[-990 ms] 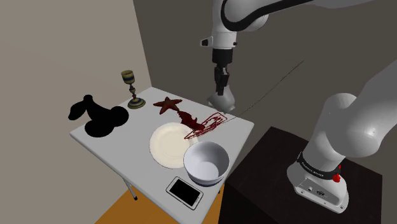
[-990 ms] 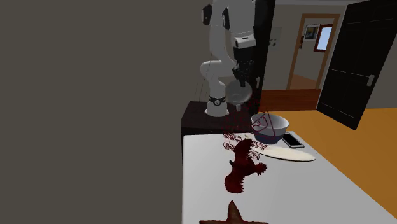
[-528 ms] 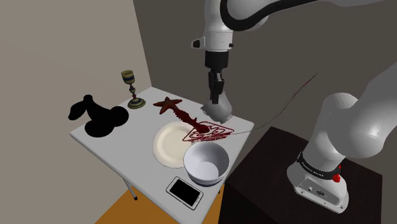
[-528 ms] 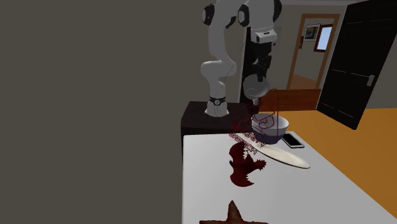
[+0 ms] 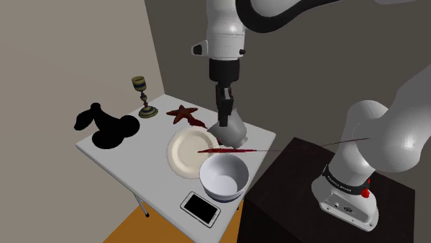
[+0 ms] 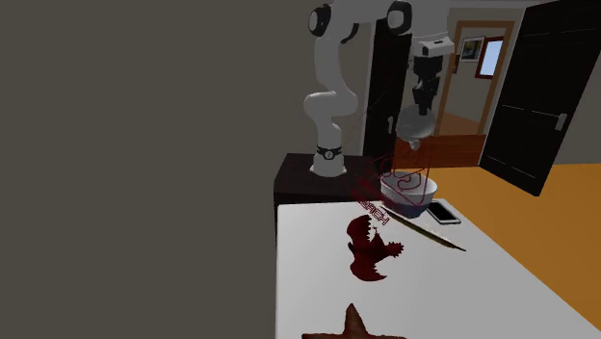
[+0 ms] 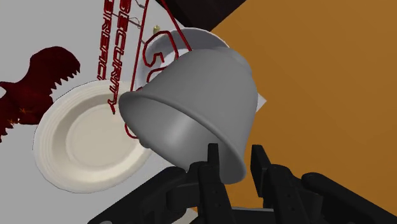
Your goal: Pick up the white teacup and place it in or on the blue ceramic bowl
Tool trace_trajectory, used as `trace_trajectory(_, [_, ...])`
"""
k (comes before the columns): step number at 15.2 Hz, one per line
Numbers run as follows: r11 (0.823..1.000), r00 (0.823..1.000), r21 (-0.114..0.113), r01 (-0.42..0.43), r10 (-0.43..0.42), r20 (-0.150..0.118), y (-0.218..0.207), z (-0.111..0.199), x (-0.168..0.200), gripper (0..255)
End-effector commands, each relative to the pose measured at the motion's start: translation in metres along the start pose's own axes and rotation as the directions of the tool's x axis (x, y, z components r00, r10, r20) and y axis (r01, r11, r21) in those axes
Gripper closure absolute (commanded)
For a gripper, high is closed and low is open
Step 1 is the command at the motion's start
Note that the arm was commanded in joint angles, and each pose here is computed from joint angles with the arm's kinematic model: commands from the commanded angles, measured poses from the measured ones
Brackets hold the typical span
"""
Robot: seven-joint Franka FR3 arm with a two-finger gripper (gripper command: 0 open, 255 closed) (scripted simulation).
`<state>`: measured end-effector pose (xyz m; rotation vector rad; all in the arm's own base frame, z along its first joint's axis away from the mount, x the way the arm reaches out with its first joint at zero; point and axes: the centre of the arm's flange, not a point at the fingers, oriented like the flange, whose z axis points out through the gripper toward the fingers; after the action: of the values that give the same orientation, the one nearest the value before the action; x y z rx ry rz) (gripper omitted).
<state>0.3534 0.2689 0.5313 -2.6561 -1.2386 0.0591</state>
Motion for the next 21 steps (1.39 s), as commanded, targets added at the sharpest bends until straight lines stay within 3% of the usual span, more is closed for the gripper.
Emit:
trace_trajectory(1, [1.0,1.0,0.0,-0.001,0.001,-0.001,-0.016,-0.001,0.008,255])
trace_trajectory(21, [1.0,1.0,0.0,-0.001,0.001,-0.001,0.006,0.103,0.003,255])
